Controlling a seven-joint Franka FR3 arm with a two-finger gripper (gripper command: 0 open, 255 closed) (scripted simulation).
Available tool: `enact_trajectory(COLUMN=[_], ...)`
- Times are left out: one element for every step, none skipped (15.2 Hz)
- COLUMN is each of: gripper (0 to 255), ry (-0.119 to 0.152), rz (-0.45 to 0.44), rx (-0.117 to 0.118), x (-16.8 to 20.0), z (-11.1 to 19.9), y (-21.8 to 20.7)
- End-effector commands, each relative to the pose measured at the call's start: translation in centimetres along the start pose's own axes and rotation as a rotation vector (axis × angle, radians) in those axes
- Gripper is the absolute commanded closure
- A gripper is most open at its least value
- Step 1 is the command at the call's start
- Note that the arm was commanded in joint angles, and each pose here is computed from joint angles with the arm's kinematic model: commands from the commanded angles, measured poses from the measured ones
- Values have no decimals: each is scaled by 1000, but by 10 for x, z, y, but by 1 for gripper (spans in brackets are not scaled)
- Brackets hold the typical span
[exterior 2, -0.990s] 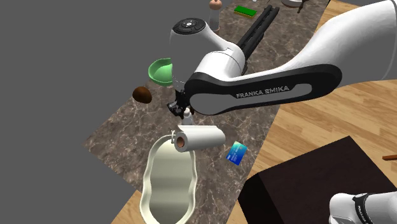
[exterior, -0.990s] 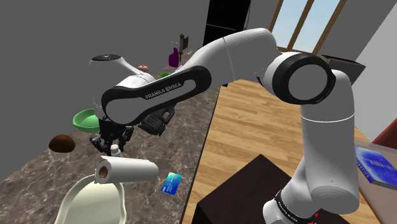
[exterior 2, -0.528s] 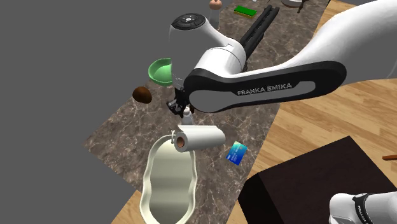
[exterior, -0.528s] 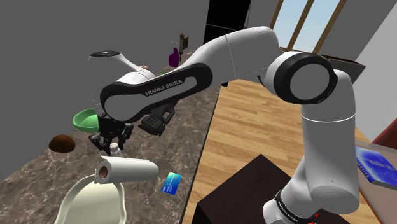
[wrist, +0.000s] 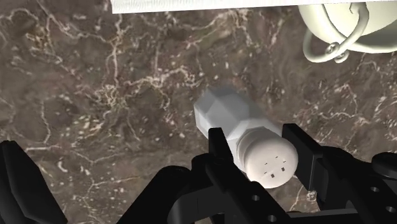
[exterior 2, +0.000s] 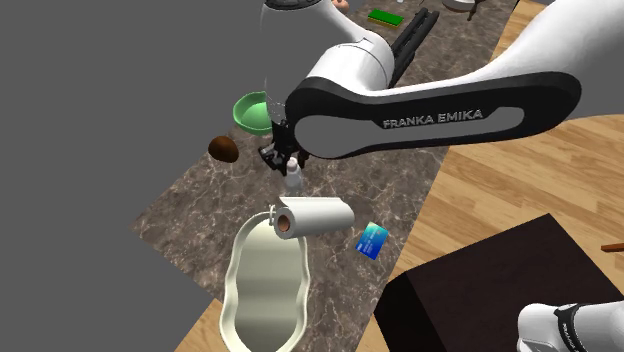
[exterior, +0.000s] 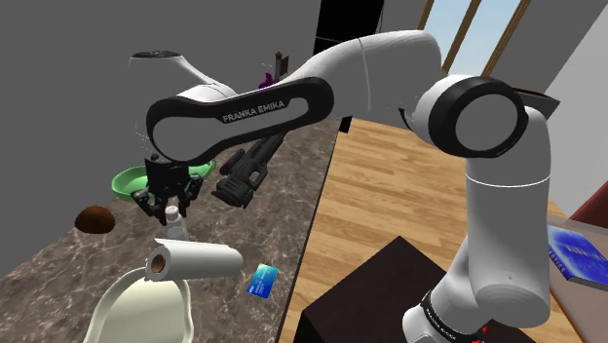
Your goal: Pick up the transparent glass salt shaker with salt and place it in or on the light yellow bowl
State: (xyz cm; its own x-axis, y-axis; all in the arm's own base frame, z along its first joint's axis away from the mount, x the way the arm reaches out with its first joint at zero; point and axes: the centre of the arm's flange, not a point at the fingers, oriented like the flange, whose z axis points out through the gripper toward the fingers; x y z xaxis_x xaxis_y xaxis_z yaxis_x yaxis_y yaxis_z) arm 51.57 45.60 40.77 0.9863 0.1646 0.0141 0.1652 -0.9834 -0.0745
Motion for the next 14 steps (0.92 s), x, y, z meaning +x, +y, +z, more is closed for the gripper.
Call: enact_trajectory(gripper=[255, 255, 255, 255, 255, 255, 255, 255, 255, 255, 255, 255, 255, 255], ry=[0, 0, 0, 0, 0, 0, 0, 0, 0, 0, 0, 0, 0, 0], rz=[0, 0, 0, 0, 0, 0, 0, 0, 0, 0, 0, 0, 0, 0], rx=[0, 0, 0, 0, 0, 0, 0, 0, 0, 0, 0, 0, 0, 0], x=[0, 0, 0, 0, 0, 0, 0, 0, 0, 0, 0, 0, 1, 1], z=[-11, -16, -21, -27, -32, -37, -43, -48, -53, -58, -64, -69, -74, -79], y=[-1, -1, -1, -2, -2, -3, -3, -3, -4, -4, -5, -5, -5, -6])
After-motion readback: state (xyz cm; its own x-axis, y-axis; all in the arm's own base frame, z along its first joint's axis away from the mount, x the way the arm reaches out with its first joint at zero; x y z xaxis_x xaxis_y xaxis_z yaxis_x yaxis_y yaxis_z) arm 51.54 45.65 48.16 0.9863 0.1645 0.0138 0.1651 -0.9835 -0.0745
